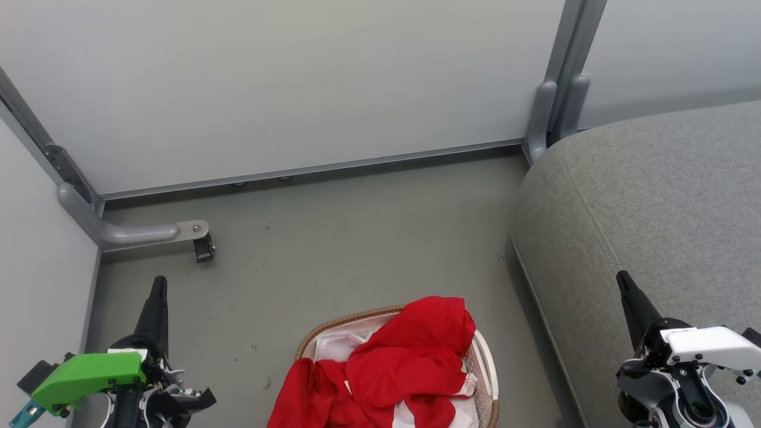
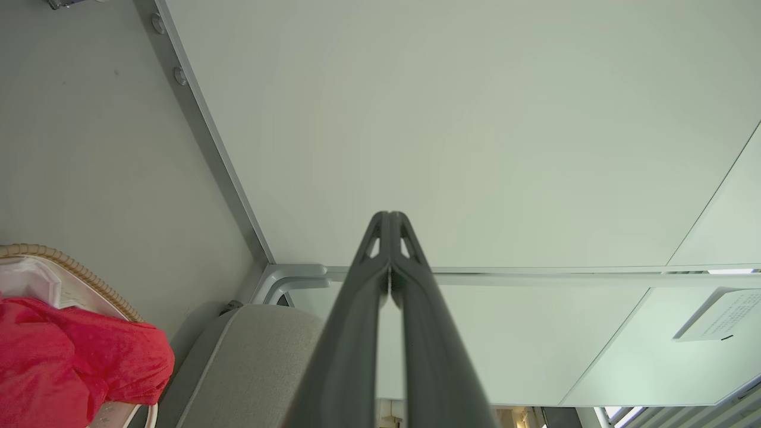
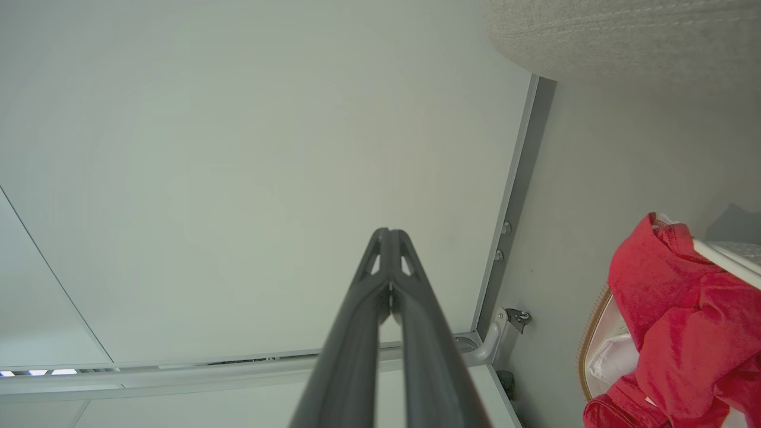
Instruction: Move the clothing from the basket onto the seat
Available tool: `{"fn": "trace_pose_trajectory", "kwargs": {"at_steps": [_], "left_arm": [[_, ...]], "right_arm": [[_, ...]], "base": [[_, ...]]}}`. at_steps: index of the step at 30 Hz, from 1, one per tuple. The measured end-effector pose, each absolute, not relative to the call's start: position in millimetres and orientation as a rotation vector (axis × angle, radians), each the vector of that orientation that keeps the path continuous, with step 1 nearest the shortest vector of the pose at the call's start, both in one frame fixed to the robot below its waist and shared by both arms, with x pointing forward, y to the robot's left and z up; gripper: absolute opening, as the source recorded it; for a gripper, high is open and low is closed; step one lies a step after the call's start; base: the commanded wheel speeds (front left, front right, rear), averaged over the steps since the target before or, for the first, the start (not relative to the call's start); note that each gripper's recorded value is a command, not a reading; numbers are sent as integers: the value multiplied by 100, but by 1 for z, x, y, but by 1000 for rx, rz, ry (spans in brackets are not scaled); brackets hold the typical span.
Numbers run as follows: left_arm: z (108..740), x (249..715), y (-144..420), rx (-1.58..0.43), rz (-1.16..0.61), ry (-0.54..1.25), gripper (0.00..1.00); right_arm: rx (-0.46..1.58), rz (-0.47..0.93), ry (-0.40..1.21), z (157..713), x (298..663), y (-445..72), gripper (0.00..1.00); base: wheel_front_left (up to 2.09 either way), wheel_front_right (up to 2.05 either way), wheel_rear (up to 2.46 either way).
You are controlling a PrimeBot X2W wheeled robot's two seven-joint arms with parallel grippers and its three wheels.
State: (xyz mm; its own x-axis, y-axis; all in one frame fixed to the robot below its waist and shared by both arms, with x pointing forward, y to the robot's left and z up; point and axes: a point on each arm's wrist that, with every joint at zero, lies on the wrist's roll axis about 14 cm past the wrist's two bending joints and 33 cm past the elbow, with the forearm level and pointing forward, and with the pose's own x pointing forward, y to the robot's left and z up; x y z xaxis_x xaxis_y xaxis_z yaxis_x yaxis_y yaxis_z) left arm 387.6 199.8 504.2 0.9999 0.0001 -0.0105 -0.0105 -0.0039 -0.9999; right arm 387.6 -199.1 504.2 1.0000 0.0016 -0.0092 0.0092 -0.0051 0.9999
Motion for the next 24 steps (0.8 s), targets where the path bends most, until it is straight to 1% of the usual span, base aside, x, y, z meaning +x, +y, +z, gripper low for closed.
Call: {"fn": "trace_pose_trajectory", "kwargs": {"at_steps": [24], "left_arm": [[504,388,200,-1575,8,8,0]], "right_arm": [[1576,-6,9,504,388,-199,0]], "base": [[0,0,0]]}}
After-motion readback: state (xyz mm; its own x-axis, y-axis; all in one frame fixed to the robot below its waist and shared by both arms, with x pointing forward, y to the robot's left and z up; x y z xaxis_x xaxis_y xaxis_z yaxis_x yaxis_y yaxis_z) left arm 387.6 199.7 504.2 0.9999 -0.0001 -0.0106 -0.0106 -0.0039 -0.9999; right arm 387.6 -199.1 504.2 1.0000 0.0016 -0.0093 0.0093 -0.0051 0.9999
